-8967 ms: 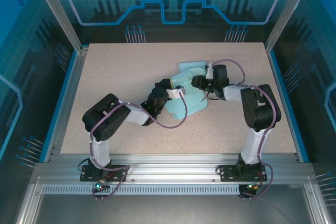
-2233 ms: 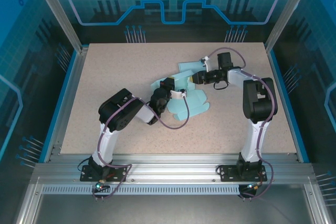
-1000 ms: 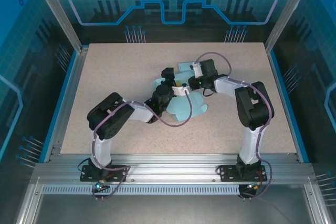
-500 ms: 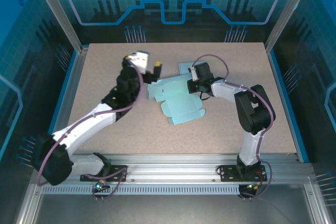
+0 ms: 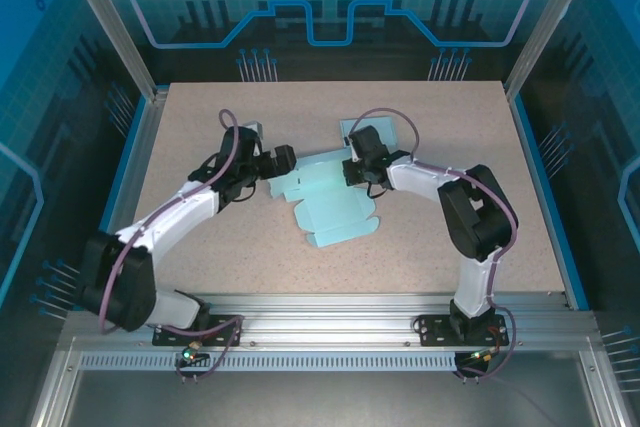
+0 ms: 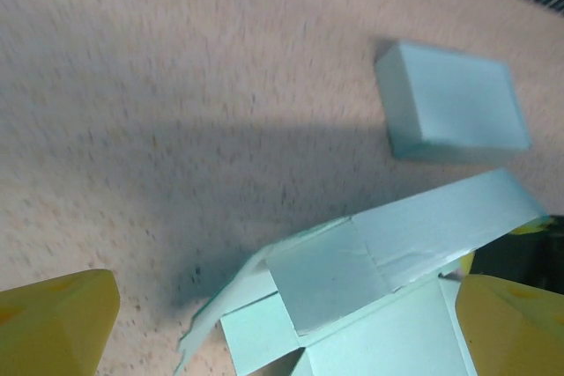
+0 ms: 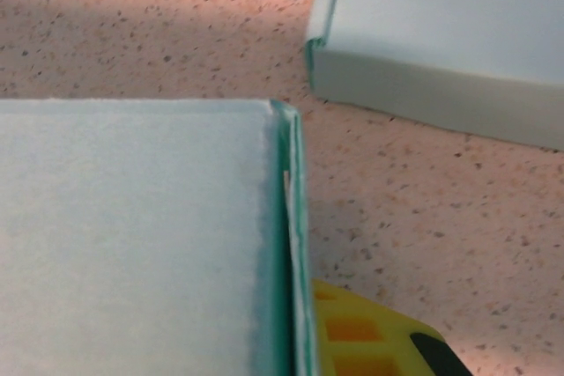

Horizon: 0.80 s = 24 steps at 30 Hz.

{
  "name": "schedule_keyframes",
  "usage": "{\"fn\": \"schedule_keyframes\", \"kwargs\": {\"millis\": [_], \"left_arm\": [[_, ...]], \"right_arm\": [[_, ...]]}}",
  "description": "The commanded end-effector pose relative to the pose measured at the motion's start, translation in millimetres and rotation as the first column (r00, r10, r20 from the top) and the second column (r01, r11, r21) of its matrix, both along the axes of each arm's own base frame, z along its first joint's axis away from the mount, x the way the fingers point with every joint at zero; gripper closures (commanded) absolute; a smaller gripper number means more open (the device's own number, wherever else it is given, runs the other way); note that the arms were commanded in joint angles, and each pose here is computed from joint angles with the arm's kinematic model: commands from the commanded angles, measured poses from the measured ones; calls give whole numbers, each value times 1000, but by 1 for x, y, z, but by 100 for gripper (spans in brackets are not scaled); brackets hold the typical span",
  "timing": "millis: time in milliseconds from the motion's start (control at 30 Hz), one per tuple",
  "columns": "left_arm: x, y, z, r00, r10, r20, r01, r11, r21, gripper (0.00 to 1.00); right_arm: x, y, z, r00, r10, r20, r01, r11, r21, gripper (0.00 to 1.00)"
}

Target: Fold the paper box

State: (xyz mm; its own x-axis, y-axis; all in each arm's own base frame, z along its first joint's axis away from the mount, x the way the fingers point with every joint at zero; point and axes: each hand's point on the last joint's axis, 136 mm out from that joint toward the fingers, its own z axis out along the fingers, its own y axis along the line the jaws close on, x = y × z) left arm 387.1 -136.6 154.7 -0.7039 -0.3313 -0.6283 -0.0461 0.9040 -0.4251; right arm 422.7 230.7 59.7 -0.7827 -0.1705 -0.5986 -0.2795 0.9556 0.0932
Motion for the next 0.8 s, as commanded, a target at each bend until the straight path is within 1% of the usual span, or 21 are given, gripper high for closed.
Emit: {"fn": "schedule_keyframes", "kwargs": {"millis": [0,100,300,500,633,767], "left_arm": [[3,-7,-7,996,-12,-91,3,995,-97,1],[5,-2,-20,990,-5,-139,-9,995,-98,1],[2,5,-36,983,4,-185,-19,997,-80,1],[0,11,-59,972,25,-235,-33,999,-30,1],[0,11,-70,966,25,-259,-31,999,-18,1],[6,7,-73,967,25,-255,-33,999,-25,1]], "right_arm": [[-2,-1,5,999,-29,-18,29,1000,-11,100],[-5,-3,4,999,-34,-39,34,999,-18,100],[-5,-2,4,998,-35,-47,34,999,-22,100],[-3,-3,4,998,-50,-45,49,999,-19,100],[-3,0,4,998,-47,-45,47,999,-8,100],[-3,2,2,998,-44,-49,44,999,2,100]]}}
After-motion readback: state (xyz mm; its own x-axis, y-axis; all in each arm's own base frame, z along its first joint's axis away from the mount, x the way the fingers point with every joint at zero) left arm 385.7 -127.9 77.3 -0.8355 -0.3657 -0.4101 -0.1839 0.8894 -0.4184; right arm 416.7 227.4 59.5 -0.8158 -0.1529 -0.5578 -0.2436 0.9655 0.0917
